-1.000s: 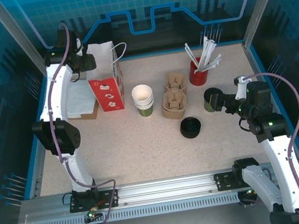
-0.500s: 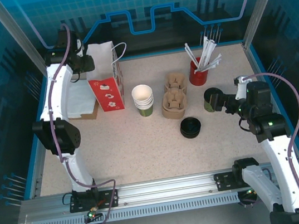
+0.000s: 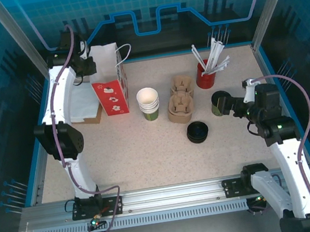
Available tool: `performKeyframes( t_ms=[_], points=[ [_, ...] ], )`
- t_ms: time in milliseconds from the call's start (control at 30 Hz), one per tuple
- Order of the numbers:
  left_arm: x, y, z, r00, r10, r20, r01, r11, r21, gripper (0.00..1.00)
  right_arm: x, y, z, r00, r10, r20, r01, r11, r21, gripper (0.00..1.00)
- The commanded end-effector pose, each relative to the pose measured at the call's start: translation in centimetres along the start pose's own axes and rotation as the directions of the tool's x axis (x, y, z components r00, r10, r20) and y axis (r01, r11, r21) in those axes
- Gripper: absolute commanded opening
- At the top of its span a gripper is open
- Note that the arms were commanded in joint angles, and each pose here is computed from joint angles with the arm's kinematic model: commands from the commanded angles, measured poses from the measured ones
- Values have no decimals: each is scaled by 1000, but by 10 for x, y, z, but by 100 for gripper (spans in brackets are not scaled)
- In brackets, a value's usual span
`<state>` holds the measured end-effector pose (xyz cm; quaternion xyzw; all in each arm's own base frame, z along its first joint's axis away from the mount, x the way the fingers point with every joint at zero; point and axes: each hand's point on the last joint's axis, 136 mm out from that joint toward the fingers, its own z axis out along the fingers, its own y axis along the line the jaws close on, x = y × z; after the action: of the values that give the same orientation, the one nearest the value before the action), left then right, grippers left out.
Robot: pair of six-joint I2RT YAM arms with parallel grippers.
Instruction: Pack the takeout coffee
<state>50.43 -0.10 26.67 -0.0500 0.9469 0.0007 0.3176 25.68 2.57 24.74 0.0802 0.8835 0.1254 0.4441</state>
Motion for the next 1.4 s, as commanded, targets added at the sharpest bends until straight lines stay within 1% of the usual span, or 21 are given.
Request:
performKeyframes(
  t_ms=[0, 167, 300, 433, 567, 733, 1067, 1200, 1367],
  points=[
    [5, -1, -2, 1000, 7, -27, -6, 1000, 23, 13, -7, -4, -3, 999, 21, 24, -22, 1000, 22, 100],
    [4, -3, -16, 1000, 3, -12, -3, 999, 41, 6, -8, -4, -4, 999, 20, 26, -21, 1000, 23, 100],
    [2, -7, -38, 1000, -7, 15, 6, 998, 66, 1, -7, -4, -4, 999, 22, 23, -23, 999, 24, 100],
    [4, -12, -69, 998, -8, 60, 3, 997, 81, 0, -6, -5, -3, 999, 28, 18, -28, 999, 24, 100],
    [15, -16, -101, 995, -26, 93, 17, 995, 97, 0, -6, -4, -3, 999, 34, 18, -34, 999, 19, 100],
    [43, -22, -133, 989, -85, 118, 69, 989, 132, 0, -4, -3, -1, 999, 49, 12, -49, 999, 11, 100],
    [108, -42, -176, 977, -183, 106, 157, 963, 217, 0, -4, 0, 0, 998, 65, 4, -65, 998, -5, 100],
    [132, -50, -185, 968, -236, 82, 207, 941, 268, 0, -2, 0, 2, 997, 83, -4, -83, 997, -6, 100],
    [158, -54, -192, 964, -265, 32, 244, 924, 294, 0, 1, 1, 7, 995, 101, -26, -102, 995, -13, 100]
  ],
)
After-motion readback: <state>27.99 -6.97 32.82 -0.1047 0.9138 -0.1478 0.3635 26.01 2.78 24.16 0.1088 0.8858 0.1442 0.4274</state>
